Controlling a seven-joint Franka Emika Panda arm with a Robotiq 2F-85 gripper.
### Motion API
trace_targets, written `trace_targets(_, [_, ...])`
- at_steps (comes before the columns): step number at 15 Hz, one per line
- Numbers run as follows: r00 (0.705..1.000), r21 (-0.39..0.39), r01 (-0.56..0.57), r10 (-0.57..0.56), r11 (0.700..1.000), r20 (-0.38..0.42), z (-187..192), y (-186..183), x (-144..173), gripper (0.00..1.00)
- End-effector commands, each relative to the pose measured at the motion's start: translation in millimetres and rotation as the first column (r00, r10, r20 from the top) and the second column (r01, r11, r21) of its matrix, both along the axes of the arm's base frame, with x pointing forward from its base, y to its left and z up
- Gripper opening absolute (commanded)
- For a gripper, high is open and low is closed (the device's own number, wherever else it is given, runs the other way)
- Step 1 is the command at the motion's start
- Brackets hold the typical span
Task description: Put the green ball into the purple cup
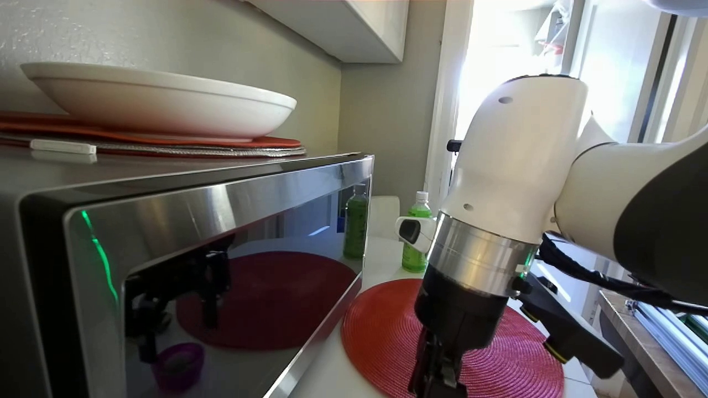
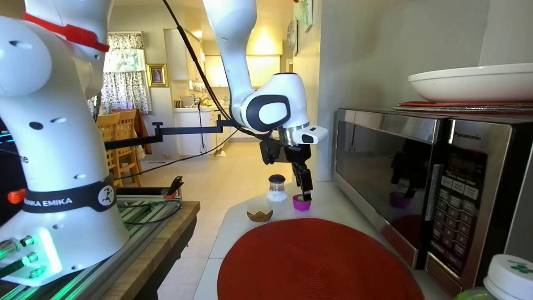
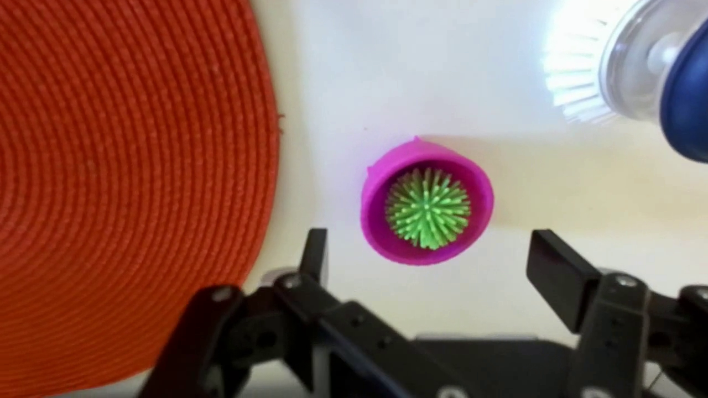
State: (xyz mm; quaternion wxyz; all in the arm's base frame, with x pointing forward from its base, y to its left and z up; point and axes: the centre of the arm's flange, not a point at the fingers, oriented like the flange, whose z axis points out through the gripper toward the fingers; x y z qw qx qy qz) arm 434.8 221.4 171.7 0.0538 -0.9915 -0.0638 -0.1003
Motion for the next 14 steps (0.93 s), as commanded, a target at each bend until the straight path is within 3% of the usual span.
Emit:
trace_targets(1, [1.000, -0.089, 0.017, -0.019, 0.996, -0.025, 18.2, -8.9, 0.8, 1.00])
trace_targets(7, [0.996, -0.237, 0.086, -0.092, 0.968, -0.015, 59.4, -56.3, 16.8, 1.00])
trace_targets(14, [0.973, -0.289, 0.229, -0.229, 0.929, 0.035, 109.1, -98.1, 20.6, 1.00])
